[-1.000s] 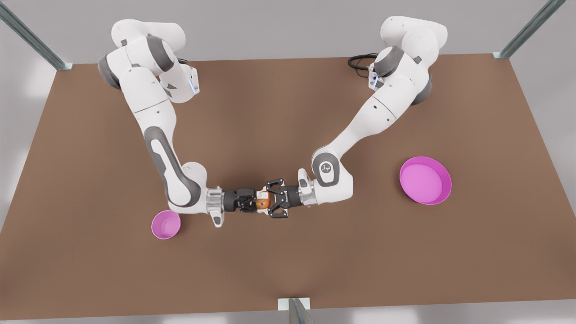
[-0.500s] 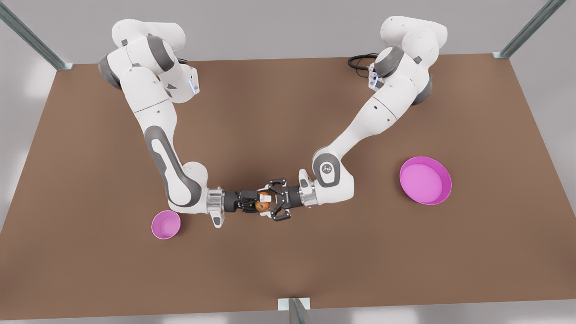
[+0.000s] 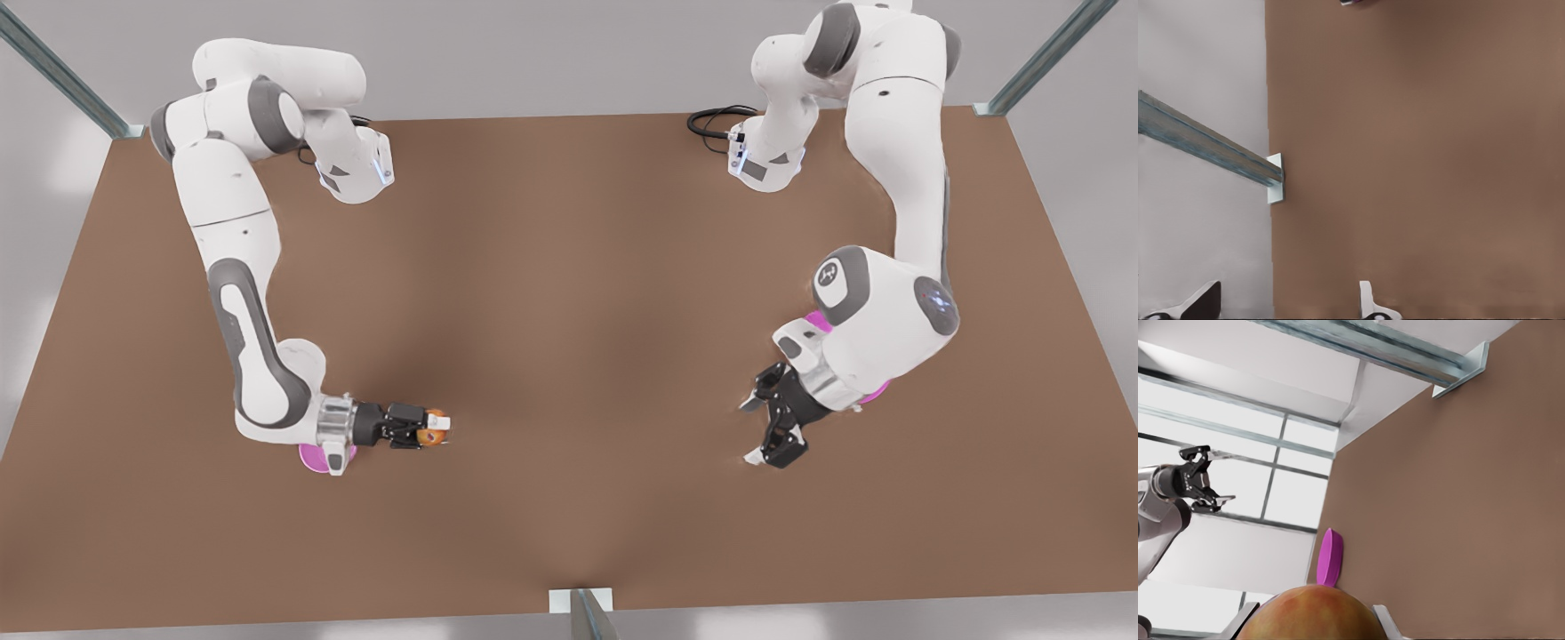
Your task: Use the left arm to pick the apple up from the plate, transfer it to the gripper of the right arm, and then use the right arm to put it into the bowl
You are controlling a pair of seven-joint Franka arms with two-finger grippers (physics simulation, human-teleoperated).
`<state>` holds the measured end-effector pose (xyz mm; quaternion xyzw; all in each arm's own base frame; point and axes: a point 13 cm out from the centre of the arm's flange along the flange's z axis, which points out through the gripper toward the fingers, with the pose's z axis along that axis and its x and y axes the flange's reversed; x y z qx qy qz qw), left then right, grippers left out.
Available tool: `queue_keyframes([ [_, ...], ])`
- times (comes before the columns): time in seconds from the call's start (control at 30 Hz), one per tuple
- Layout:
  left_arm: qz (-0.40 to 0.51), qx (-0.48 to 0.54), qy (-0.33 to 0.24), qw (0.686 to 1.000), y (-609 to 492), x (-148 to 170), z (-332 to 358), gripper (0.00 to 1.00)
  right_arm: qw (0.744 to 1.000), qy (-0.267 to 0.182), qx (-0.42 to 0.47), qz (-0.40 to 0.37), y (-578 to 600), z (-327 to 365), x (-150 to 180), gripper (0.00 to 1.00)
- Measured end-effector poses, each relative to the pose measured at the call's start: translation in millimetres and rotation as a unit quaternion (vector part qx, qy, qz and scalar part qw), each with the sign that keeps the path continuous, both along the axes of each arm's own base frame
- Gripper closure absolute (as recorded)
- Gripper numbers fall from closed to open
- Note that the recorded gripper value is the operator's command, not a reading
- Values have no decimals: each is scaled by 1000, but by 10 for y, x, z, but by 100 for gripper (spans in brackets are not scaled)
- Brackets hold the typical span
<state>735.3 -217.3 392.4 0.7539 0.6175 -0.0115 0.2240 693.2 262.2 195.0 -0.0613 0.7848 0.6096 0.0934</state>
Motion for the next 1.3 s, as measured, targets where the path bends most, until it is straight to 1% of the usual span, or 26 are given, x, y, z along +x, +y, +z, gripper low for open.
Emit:
queue_keyframes([
  [0.07, 77, 56, 25, 995, 744, -266, 610, 0, 1000, -2, -24, 1, -438, -88, 31, 39],
  [0.13, 156, 77, 50, 983, 1210, -652, 1077, 0, 999, -1, -48, 6, -839, -202, 11, 39],
  [0.17, 197, 83, 69, 975, 1426, -808, 1147, 0, 998, -1, -59, 9, -998, -256, -10, 39],
  [0.23, 263, 91, 103, 955, 1634, -973, 1160, 0, 997, 0, -81, 16, -1285, -350, -61, 39],
  [0.33, 339, 97, 148, 924, 1675, -1119, 1051, 0, 993, -6, -114, 29, -1649, -423, -101, 39],
  [0.43, 399, 97, 178, 894, 1627, -1218, 967, 0, 988, -17, -151, 42, -1900, -480, -95, 39],
  [0.6, 482, 91, 205, 847, 1618, -1308, 902, 0, 976, -32, -210, 49, -2142, -697, -79, 39],
  [0.77, 552, 81, 220, 801, 1657, -1346, 854, 0, 966, -47, -248, 52, -2281, -896, -54, 36],
  [0.83, 577, 77, 224, 782, 1649, -1340, 818, 0, 962, -52, -261, 55, -2336, -947, -52, 29],
  [0.87, 590, 75, 226, 771, 1662, -1318, 780, 0, 961, -55, -266, 56, -2360, -962, -48, 22],
  [0.9, 604, 71, 226, 761, 1680, -1286, 747, 0, 959, -57, -270, 56, -2382, -972, -43, 6],
  [0.93, 617, 66, 226, 751, 1699, -1255, 726, 0, 958, -59, -273, 56, -2401, -982, -39, 0],
  [1.07, 658, 48, 221, 718, 1719, -1190, 720, 0, 956, -64, -280, 58, -2427, -997, -35, 0],
  [1.13, 674, 41, 220, 704, 1719, -1173, 728, 0, 957, -67, -275, 59, -2428, -798, -28, 0],
  [1.23, 693, 32, 219, 686, 1708, -1158, 734, 0, 951, -95, -287, 67, -2400, -91, 74, 0],
  [1.27, 699, 29, 218, 680, 1705, -1154, 736, 0, 942, -116, -305, 75, -2422, 220, 190, 0],
  [1.3, 704, 27, 218, 675, 1701, -1151, 737, 0, 928, -148, -330, 87, -2417, 615, 351, 0],
])
